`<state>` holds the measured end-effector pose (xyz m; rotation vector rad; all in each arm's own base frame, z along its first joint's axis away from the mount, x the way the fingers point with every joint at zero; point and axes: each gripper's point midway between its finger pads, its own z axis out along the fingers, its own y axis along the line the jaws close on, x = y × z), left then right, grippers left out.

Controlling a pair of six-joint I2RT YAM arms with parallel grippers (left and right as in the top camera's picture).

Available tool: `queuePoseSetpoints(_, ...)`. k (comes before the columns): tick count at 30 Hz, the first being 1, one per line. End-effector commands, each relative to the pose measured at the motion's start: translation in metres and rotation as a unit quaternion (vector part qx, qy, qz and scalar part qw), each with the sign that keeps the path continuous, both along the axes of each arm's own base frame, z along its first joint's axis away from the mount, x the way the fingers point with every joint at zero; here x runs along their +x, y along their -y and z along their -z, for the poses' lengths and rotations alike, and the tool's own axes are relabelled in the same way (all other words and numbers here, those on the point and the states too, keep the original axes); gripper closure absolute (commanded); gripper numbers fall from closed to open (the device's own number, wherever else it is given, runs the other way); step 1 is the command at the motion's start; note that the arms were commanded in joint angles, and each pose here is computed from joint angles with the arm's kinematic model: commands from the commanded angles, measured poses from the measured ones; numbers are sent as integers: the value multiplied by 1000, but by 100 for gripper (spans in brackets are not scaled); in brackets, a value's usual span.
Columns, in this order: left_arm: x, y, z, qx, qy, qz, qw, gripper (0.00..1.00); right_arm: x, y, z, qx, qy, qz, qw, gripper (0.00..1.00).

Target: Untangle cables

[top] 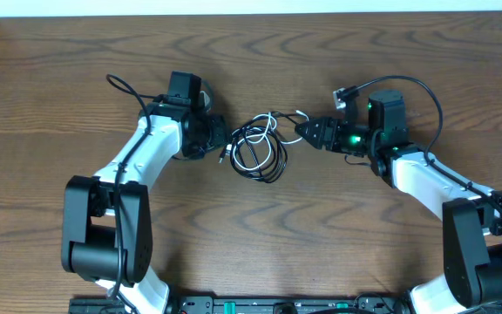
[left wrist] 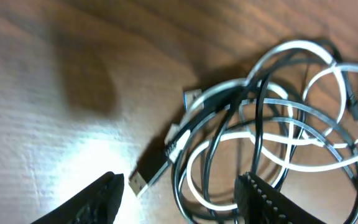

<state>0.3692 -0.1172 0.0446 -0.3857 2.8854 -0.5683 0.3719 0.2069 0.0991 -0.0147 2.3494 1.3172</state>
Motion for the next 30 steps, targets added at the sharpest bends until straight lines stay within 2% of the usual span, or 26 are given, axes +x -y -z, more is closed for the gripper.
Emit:
queuePoseSetpoints(1,-5,11,-9,-6,3,22,1000,39,-5,-7,-6,-3,18,-26,999,39)
queuePoseSetpoints(7,-23,19,-5,3,-28,37,999,39,-17,-21,-1,-10,11,-50,999,37)
queuePoseSetpoints(16,-45,-2,5,67,-72,30,995,39,-35,-35,10,-43,26,-92,994,33)
queuePoseSetpoints(24,-40,-2,4,66,-62,29,995,39,-28,-9,43,-142,-6,-27,990,5)
queuePoseSetpoints(27,-40,-2,4,66,-62,29,995,39,-26,-9,42,-141,-2,-26,990,5)
queuePoseSetpoints(30,-38,-4,5,74,-58,27,995,39,-23,-11,38,-126,-15,-10,992,16)
